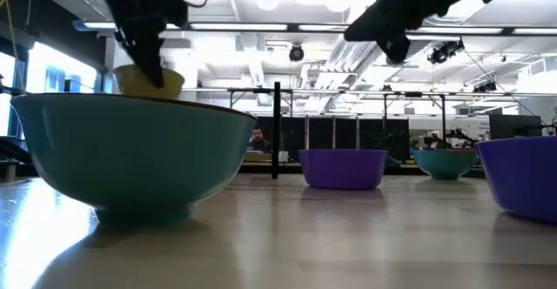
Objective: Pick & Place Mini bowls
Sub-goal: Put the bottom right yellow bowl on the shelf
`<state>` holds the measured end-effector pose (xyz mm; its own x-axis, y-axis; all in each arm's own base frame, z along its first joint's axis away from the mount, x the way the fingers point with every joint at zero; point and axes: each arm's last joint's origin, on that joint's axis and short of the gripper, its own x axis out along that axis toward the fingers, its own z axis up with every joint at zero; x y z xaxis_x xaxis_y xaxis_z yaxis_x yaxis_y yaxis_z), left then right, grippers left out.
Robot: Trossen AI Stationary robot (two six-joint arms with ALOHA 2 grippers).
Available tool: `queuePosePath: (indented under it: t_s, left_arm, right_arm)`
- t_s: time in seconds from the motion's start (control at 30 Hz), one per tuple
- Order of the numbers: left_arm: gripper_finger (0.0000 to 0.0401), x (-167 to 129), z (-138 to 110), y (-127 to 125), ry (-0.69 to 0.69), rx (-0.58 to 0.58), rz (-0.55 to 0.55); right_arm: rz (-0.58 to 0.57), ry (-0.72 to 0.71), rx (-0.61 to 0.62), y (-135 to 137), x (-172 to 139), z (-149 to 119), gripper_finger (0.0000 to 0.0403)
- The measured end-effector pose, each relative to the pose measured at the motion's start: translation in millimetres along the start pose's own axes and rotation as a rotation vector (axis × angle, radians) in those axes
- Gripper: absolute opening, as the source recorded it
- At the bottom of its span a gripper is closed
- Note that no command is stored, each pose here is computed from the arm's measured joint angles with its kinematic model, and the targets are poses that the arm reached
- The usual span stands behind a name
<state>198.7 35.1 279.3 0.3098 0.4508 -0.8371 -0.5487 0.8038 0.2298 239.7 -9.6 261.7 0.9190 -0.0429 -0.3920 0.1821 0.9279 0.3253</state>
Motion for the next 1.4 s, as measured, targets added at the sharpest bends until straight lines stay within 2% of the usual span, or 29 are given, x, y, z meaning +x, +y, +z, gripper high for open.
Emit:
queuePosePath:
  t_s: [0.07,0.3,0.5,0.77,1.0,1.1,1.4]
  left_arm:
    - [0.0007,2,-3,11,0.053,-0.034,0.044]
    - [0.0007,24,-1,47,0.103,-0.136,0.131]
    - [0.0007,41,-8,78,0.066,-0.226,0.116]
    - [0.0007,62,-22,107,0.077,-0.304,0.155]
    - [0.0007,70,-27,121,0.07,-0.314,0.159]
    - [0.0007,77,-28,121,0.086,-0.309,0.135]
    - [0.0007,84,-26,121,0.056,-0.289,0.16]
  right_arm:
    - [0.006,-0.016,-0.006,-1,0,-1,0.0005]
    - [0.003,-0.011,-0.032,-1,1,-3,0.0006]
    - [0.002,-0.009,-0.053,-1,1,-4,0.0002]
    - [0.002,-0.009,-0.059,-1,1,-4,0.0002]
    - [-0.008,-0.016,-0.082,-1,1,-3,0.0002]
    - [-0.009,-0.017,-0.091,-1,1,-3,0.0001]
    - [-0.002,-0.038,-0.114,-1,1,-1,0.0001]
